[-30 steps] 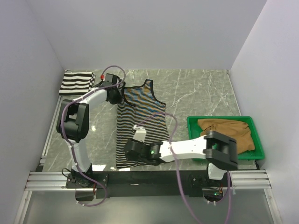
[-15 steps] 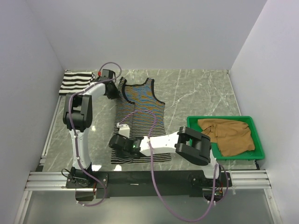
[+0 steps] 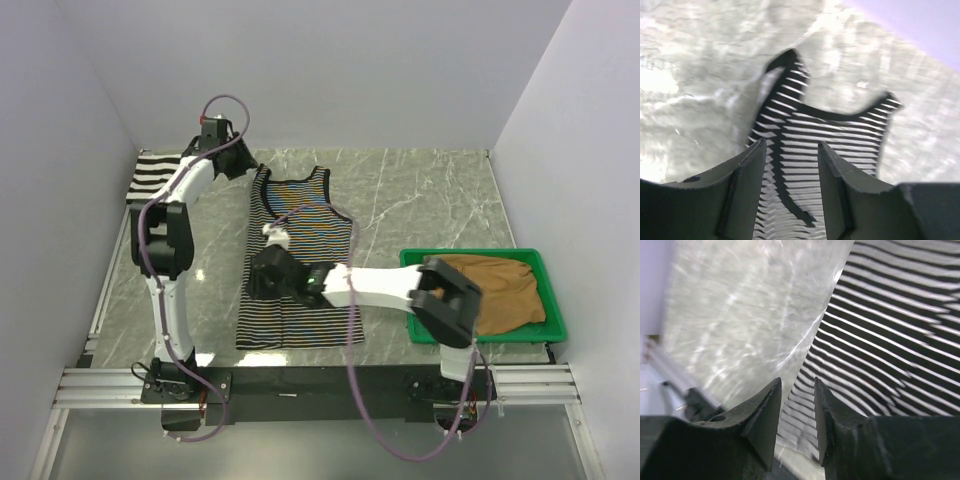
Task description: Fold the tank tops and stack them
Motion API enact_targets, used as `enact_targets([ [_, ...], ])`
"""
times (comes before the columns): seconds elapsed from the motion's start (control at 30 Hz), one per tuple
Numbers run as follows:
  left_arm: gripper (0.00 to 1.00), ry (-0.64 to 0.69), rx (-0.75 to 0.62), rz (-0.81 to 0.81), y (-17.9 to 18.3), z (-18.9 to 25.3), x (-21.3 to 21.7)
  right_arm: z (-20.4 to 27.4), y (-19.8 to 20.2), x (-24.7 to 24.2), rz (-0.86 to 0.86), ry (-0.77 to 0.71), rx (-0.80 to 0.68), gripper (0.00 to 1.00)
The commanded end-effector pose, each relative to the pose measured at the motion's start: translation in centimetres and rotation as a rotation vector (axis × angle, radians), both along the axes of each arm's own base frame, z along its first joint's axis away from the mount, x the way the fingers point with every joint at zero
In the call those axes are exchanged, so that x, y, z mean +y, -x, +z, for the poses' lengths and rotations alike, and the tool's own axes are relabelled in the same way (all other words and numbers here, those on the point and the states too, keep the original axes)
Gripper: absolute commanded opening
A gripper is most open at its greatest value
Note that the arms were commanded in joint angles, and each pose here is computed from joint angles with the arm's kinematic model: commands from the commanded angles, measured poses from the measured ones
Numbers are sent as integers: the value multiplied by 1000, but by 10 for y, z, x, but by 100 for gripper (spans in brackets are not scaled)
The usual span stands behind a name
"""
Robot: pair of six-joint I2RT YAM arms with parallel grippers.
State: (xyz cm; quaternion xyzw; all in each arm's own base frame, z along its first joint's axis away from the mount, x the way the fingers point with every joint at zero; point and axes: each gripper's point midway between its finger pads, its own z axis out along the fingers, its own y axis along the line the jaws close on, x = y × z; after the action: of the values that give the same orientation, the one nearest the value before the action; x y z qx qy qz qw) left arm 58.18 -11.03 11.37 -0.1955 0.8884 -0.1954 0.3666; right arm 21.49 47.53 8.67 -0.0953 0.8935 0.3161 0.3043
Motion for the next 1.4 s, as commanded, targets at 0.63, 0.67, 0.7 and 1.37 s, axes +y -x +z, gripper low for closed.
enact_targets([
  [0.63, 42, 232, -161, -350, 253, 93, -176, -10, -186, -271, -562, 209, 134, 40],
  [0.67, 42, 221, -149, -385, 269, 87, -187, -13, -189, -271, -560, 214, 139, 40],
  [0.7, 42, 227, -148, -406, 278, 86, -193, -15, -193, -273, -566, 219, 145, 40],
  [1.37, 41, 178, -50, -596, 388, 47, -237, -58, -246, -271, -629, 246, 209, 33],
])
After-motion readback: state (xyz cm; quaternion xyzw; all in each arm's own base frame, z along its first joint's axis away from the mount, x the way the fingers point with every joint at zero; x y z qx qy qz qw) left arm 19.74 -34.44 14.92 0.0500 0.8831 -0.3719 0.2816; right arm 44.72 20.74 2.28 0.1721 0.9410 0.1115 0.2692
